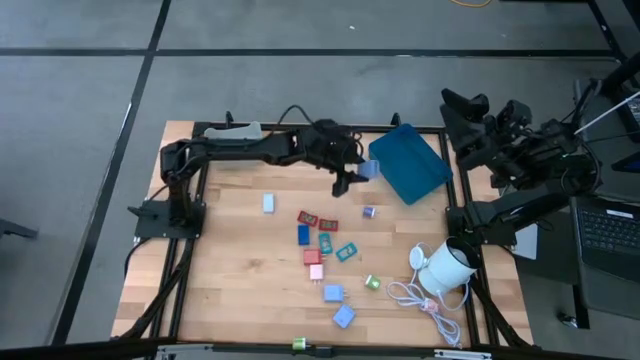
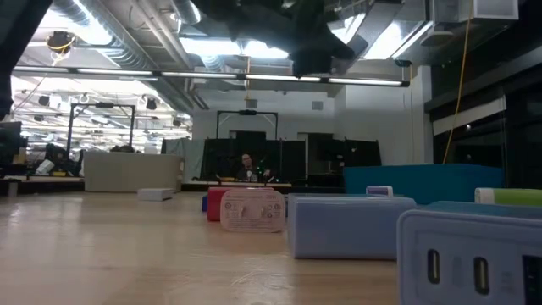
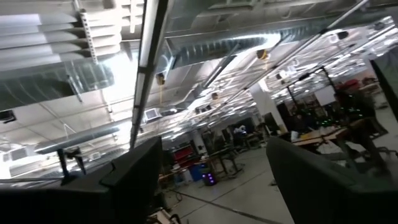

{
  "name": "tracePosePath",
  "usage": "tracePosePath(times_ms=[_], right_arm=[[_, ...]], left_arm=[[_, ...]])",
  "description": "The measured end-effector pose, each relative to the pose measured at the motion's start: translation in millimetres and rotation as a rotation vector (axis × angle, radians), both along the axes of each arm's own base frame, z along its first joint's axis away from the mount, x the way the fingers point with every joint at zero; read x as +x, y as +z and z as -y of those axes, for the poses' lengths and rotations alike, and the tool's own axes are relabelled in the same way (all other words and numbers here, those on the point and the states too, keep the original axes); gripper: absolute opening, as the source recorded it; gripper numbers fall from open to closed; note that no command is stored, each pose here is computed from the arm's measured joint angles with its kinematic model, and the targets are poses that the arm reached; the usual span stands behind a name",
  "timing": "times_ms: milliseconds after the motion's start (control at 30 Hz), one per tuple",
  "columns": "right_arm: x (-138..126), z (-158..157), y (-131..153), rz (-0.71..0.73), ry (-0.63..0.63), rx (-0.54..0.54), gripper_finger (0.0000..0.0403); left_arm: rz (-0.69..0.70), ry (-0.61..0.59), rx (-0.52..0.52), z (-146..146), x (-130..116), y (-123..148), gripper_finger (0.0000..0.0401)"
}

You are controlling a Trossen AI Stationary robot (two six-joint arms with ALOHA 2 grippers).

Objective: Pick & Place Office items
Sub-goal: Put the left sky blue charger adapter into the blue bin

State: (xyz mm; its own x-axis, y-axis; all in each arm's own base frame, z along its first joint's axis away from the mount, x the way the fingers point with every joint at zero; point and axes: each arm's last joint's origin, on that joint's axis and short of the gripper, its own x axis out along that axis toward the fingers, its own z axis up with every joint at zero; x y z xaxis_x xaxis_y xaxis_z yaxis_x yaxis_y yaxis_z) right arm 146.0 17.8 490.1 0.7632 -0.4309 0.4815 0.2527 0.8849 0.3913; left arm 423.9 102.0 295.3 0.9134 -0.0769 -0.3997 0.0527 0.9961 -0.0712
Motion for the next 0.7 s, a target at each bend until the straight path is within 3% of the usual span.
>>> tracePosePath(times_ms=[133, 567, 700], right_arm=[[2.3, -0.5, -0.5, 0.0, 0.0, 0.007, 0.0295], [6.4, -1.6, -3.0, -0.022, 0.007, 0.005, 0.0295], [11.5, 0.7, -15.9, -0.149, -0.102, 0.108, 0.0295]], left_arm=[[0.04, -0.039, -0.039, -14.0, 10.6, -16.5, 0.0212], [0.117, 0.082, -0.182, -51.6, 40.3, -82.8, 0.0212], [0.098, 0.119, -0.211, -61.3, 42.3, -86.6, 0.0212]])
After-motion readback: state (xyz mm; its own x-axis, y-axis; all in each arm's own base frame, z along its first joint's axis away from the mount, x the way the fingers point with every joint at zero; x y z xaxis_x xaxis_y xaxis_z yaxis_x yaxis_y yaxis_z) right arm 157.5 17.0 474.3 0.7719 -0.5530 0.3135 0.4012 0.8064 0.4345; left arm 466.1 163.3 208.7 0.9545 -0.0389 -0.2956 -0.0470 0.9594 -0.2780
